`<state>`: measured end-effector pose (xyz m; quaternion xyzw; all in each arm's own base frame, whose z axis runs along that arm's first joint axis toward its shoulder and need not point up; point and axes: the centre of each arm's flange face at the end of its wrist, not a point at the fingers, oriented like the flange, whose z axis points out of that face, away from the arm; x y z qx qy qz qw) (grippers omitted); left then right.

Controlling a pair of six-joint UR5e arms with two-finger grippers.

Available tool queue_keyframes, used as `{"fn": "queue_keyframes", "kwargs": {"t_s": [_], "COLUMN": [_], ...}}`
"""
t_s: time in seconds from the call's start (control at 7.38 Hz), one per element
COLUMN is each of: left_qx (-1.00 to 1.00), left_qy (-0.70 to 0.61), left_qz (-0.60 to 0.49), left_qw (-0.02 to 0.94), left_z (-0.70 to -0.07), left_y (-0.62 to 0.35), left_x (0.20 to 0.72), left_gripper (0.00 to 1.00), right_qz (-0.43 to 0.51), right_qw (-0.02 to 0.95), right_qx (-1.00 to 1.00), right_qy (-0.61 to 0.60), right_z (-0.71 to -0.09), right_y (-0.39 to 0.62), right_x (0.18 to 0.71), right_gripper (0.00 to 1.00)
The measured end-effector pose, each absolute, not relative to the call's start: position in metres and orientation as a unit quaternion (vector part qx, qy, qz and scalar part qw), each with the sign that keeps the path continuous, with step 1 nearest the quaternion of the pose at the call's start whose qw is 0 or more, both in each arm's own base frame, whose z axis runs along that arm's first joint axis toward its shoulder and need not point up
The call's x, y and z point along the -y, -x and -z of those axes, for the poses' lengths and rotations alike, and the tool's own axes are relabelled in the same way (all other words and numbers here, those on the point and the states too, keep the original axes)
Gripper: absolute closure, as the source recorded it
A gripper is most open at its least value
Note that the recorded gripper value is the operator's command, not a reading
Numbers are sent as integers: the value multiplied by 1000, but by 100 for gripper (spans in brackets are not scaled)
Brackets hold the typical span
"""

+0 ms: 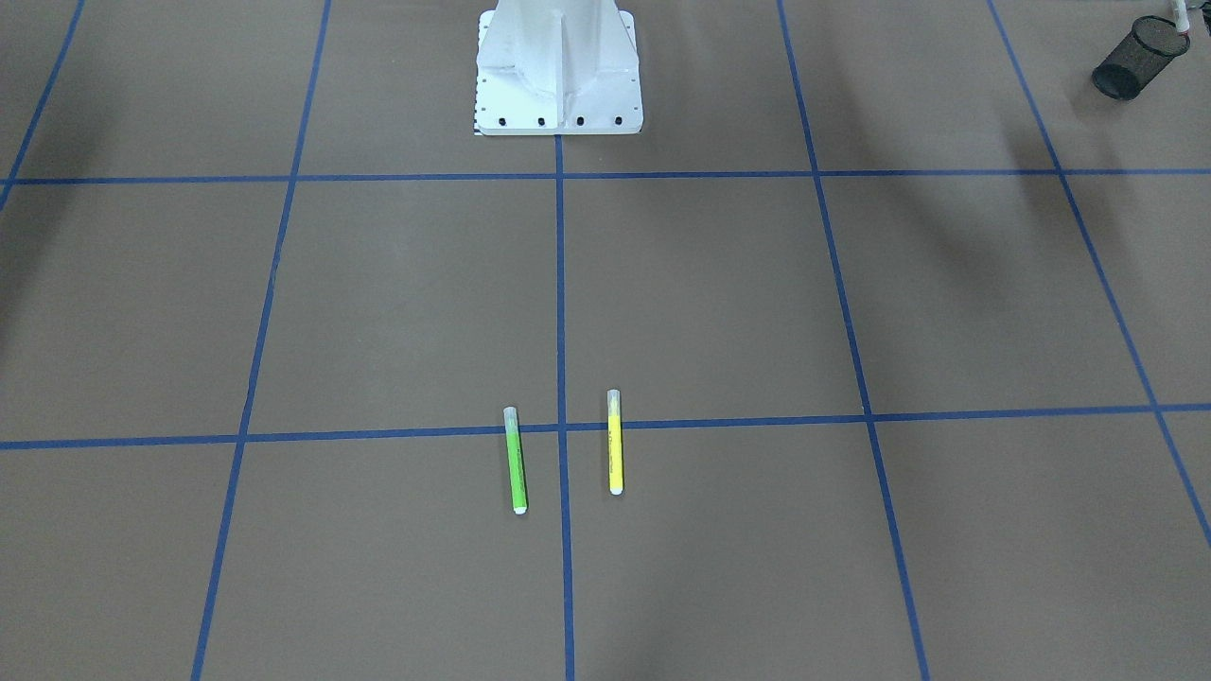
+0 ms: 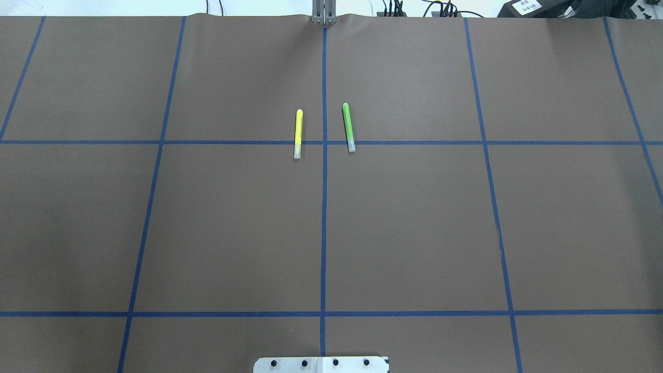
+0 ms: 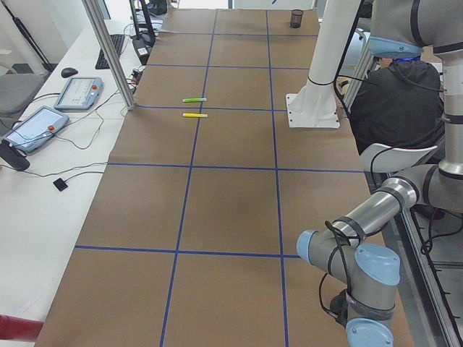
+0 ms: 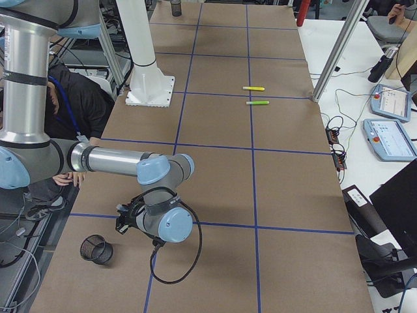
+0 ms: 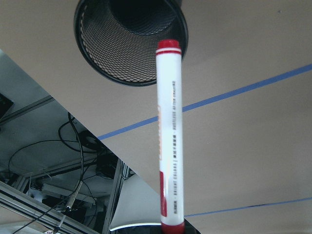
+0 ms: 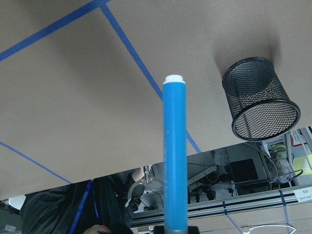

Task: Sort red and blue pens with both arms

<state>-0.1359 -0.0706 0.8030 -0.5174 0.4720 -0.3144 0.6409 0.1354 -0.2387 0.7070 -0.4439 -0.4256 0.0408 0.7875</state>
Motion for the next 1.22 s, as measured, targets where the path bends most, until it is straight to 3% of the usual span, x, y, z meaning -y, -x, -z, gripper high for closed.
{"fn": "queue_keyframes", "kwargs": {"t_s": [0.81,0.95,1.08,1.22], "left_qx": [-476,-476,-477,-477], "left_qy": [534,533,532,531], "left_qz": [319,319,320,320], "left_qw": [622,622,622,623], "left_z": [-834,-839,-842,-843], "left_y": [122,122,122,123], "left_x": [50,49,50,51], "left_gripper": [100,62,14,0], "right_qz": [-40,-40,-40,-40], "right_qw": [789,789,788,788], "right_qx": [426,426,426,426], "right_qy": [441,442,442,442], "right_z": [-711,-711,-712,-712], "right_y": [-135,-135,-135,-136], "right_x": [239,239,239,239], "right_gripper": [100,100,100,100]}}
